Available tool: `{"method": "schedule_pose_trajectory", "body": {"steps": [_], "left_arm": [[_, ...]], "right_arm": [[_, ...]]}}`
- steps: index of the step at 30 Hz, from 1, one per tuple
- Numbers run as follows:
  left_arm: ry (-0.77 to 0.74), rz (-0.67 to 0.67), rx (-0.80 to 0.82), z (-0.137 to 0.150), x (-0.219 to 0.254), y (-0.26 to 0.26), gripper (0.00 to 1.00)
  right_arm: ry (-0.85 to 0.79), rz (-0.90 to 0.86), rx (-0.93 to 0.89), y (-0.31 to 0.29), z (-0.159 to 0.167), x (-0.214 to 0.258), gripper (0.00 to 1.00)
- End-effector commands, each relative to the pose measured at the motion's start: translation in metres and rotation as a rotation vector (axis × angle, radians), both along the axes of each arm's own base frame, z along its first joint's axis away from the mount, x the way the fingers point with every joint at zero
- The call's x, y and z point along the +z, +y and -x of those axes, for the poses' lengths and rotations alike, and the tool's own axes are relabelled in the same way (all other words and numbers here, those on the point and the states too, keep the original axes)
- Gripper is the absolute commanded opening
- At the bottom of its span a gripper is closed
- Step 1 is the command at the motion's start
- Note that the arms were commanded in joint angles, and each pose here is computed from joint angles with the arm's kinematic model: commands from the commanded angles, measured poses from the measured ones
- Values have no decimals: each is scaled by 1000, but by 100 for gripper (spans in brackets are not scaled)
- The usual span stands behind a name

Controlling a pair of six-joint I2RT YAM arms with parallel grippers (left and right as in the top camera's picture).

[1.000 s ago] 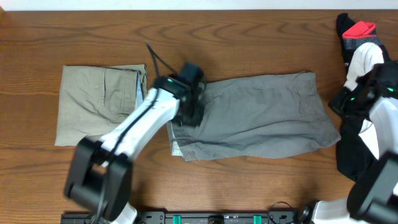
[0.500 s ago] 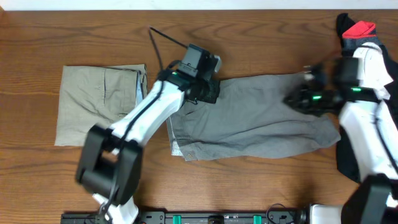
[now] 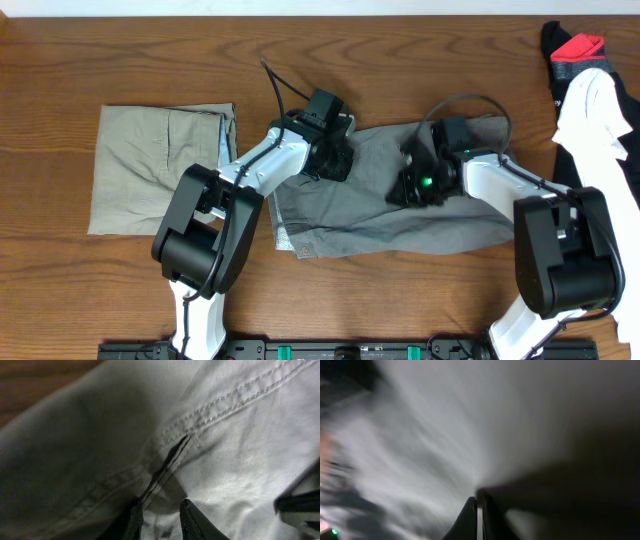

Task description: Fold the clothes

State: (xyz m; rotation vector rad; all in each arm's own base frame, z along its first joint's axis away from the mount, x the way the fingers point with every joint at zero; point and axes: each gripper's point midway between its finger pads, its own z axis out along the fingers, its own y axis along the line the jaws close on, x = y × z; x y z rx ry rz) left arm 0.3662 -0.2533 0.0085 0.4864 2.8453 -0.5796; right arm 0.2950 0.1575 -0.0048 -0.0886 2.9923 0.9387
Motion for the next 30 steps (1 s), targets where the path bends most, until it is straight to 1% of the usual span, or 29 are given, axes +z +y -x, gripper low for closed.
{"method": "schedule_pose_trajectory", "body": {"steps": [1,4,7,8,11,13,16,21,24,25,27,29,30], "left_arm": [[-3,-102,6,-2,-21,17,29],[-30,-153,35,-10,-23,31,29],[-46,-175,61,-20,-23,46,29],[-48,-175,73,-24,-22,52,32],[-54,-170,121,-38,-15,68,34],[-60,-168,152,-47,-3,79,35],[-69,-167,185,-58,20,94,39],[-61,-172,228,-61,61,116,43],[-51,-176,239,-49,84,125,43],[-39,-180,239,-41,92,127,44],[-2,-188,249,-25,103,129,43],[63,-203,280,-5,108,133,44],[115,-214,319,5,107,136,44]], "right_arm": [[101,206,-14,-34,23,-22,4],[201,338,2,-60,50,-25,4],[261,396,1,-75,64,-24,4],[267,397,0,-77,65,-23,3],[263,393,-19,-80,62,-20,3],[253,389,-34,-83,59,-18,3],[237,371,-63,-87,54,-12,4],[186,297,-108,-84,40,0,4],[64,130,-71,-65,22,24,11],[10,65,-61,-58,15,37,14],[-93,-25,-60,-49,1,63,22],[-188,-68,-59,-45,-9,85,31],[-237,-70,-63,-45,-14,95,40]]}}
